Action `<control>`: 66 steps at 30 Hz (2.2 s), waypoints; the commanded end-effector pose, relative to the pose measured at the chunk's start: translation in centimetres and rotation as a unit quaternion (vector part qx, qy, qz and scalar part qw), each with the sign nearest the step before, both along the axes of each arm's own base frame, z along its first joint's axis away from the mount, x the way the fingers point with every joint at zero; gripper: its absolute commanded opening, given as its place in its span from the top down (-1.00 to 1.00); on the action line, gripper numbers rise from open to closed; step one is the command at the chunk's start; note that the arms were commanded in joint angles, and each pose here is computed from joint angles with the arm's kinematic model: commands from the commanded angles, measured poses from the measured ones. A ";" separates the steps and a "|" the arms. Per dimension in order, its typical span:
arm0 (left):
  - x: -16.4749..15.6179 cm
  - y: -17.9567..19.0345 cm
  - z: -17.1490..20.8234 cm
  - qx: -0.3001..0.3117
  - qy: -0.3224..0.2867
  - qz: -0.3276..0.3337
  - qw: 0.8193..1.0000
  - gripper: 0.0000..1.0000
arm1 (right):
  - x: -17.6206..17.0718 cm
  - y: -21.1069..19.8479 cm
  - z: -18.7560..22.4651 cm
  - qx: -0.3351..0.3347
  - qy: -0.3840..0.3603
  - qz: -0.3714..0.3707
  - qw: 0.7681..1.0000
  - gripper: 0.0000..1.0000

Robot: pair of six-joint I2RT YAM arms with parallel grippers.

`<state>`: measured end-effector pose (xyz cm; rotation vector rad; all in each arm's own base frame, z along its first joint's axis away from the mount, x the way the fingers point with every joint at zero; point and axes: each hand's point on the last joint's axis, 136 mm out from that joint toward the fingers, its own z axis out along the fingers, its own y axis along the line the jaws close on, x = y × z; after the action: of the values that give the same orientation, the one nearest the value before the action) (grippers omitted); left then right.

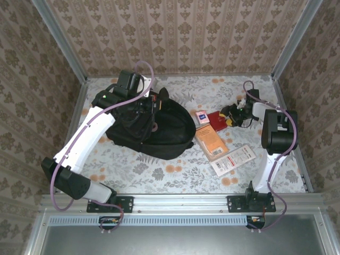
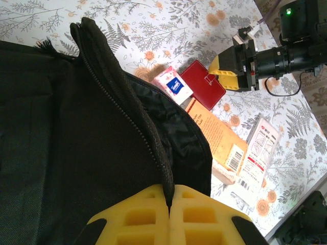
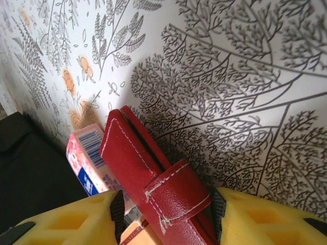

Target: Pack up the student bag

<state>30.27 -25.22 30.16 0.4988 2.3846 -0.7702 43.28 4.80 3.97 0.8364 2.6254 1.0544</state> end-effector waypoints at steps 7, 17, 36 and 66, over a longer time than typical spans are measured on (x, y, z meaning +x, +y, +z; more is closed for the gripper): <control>-0.5 -0.4 2.5 -0.027 -0.033 -0.011 0.999 1.00 | -1.3 3.3 3.0 0.035 -0.024 0.027 0.999 0.08; -0.4 -0.5 2.3 -0.026 -0.033 -0.013 0.999 1.00 | -2.6 4.7 0.1 0.001 0.008 0.058 0.998 0.41; 0.0 -0.1 2.7 -0.022 -0.040 -0.005 0.999 1.00 | -0.9 3.0 4.9 -0.085 -0.065 0.047 0.993 1.00; 0.2 3.1 7.0 -0.042 -0.078 0.049 0.995 1.00 | -6.6 20.4 22.6 0.025 -0.216 0.165 0.962 1.00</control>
<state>30.46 -22.12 32.43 0.4097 2.3530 -0.6940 36.97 22.14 26.73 0.1644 2.3694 1.0997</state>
